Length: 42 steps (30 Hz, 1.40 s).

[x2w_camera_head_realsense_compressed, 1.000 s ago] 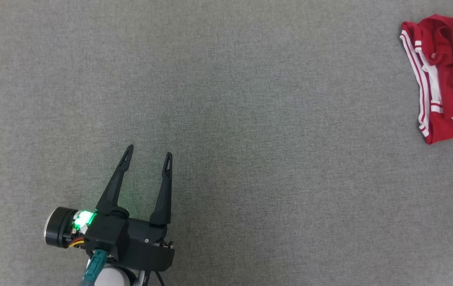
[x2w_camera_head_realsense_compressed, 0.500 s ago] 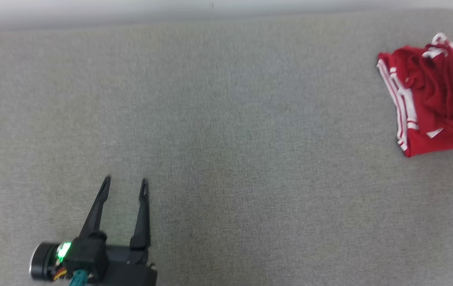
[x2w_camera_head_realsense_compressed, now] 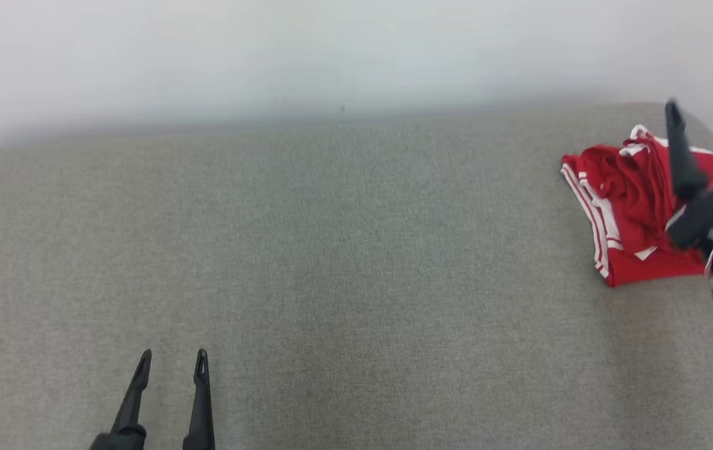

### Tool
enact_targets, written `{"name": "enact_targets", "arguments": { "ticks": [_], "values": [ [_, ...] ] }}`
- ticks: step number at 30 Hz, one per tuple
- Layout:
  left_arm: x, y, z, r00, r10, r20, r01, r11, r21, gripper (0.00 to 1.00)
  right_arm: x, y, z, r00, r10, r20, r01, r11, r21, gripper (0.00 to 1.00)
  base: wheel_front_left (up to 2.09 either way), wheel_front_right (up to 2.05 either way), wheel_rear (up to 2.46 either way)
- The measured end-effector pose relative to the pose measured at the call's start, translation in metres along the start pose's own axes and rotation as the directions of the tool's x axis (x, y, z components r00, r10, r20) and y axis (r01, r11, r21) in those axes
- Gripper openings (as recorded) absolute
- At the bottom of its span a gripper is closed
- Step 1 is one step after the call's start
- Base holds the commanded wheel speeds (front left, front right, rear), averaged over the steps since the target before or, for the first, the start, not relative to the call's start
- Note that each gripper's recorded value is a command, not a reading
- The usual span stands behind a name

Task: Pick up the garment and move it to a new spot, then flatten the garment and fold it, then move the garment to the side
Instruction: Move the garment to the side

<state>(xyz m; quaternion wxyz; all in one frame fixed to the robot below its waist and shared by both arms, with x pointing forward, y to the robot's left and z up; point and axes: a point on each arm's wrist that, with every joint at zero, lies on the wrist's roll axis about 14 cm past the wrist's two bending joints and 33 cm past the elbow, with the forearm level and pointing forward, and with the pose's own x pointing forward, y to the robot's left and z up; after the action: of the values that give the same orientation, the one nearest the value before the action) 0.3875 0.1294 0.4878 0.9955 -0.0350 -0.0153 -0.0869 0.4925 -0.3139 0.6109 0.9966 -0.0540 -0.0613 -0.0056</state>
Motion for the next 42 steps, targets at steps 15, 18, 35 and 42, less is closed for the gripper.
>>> {"name": "enact_targets", "arguments": {
  "ticks": [15,18,35,42],
  "values": [
    [-0.033,0.012,0.022,0.996,0.072,0.058,-0.071,0.997,-0.012,1.00,-0.095,0.065,-0.036,0.998,0.022,0.055,-0.030,0.991,0.134,1.00,0.00,0.00,0.00],
    [-0.040,0.016,0.021,0.994,0.094,0.055,-0.093,0.996,-0.009,1.00,-0.113,0.078,-0.043,0.999,0.014,0.048,-0.023,0.985,0.174,1.00,0.00,0.00,0.00],
    [-0.051,0.020,0.018,0.991,0.126,0.044,-0.126,0.992,-0.001,1.00,-0.173,0.131,-0.069,0.998,0.057,-0.024,-0.050,0.975,0.216,1.00,0.00,0.00,0.00],
    [-0.049,0.016,0.017,0.993,0.113,0.041,-0.114,0.993,0.013,1.00,-0.175,0.130,-0.070,0.999,0.044,-0.028,-0.036,0.973,0.227,1.00,0.00,0.00,0.00]
  ]
}}
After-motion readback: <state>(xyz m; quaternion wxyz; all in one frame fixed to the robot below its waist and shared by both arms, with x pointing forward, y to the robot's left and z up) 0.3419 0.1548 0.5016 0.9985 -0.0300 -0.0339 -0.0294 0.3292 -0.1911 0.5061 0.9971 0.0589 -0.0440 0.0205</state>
